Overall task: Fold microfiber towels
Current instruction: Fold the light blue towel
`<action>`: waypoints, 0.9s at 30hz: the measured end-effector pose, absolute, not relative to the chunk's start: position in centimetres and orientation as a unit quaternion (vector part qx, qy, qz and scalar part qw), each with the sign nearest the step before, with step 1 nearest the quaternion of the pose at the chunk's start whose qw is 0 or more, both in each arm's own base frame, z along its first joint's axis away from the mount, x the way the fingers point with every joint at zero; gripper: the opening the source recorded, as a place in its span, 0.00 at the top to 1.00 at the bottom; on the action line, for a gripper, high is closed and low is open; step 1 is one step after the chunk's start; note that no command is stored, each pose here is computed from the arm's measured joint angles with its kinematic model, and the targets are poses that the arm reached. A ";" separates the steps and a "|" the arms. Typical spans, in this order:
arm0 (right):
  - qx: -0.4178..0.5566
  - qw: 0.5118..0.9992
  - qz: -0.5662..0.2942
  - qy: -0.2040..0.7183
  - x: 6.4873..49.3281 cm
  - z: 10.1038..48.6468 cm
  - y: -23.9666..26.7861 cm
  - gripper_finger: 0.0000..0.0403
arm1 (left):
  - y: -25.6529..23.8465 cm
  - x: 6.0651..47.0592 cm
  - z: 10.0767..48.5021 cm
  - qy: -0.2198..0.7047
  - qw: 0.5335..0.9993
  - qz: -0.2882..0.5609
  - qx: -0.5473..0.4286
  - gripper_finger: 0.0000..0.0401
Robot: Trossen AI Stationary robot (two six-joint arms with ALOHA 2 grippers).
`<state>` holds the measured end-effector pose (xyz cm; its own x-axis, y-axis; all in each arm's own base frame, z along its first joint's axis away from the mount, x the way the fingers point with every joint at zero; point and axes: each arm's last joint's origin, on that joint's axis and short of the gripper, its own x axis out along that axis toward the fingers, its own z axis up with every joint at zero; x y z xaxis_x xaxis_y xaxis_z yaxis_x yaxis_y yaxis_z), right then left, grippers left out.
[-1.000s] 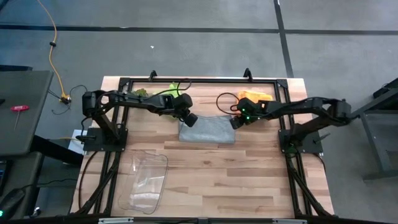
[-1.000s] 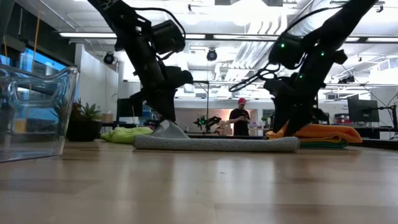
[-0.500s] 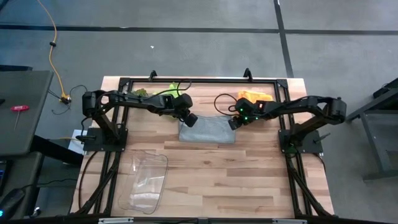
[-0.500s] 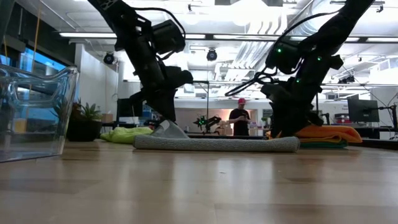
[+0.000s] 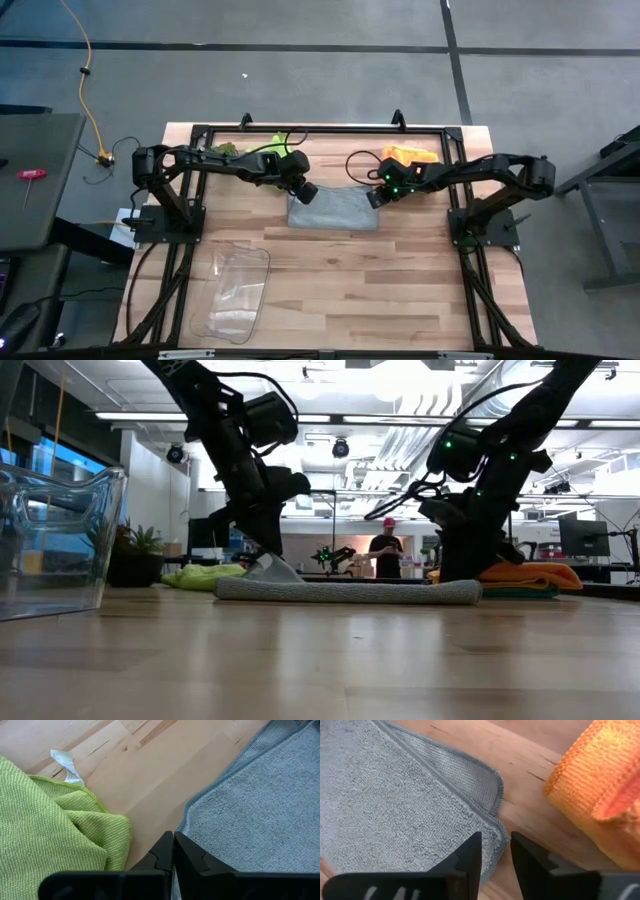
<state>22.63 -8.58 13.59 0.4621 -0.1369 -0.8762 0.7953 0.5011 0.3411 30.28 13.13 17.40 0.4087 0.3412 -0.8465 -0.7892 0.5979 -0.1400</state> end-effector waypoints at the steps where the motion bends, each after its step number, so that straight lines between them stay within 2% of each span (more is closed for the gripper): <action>1: 0.394 0.759 -0.307 0.417 22.6 13.6 -8.6 0.77 | 13.1 30.3 17.4 0.411 0.794 0.356 -0.273 1.00; 7: 0.391 0.762 -0.311 0.411 22.7 13.7 -8.7 0.79 | 13.1 30.3 17.4 0.411 0.794 0.356 -0.273 1.00; 15: 0.381 0.766 -0.306 0.419 22.7 13.6 -8.6 0.99 | 13.3 30.1 17.4 0.413 0.791 0.358 -0.275 1.00; 20: 0.377 0.771 -0.297 0.419 22.5 14.0 -8.5 0.99 | 13.7 29.6 18.4 0.403 0.796 0.356 -0.279 1.00; 27: 0.364 0.806 -0.273 0.378 22.1 16.6 -7.8 1.00 | 13.4 27.8 20.9 0.402 0.793 0.354 -0.290 1.00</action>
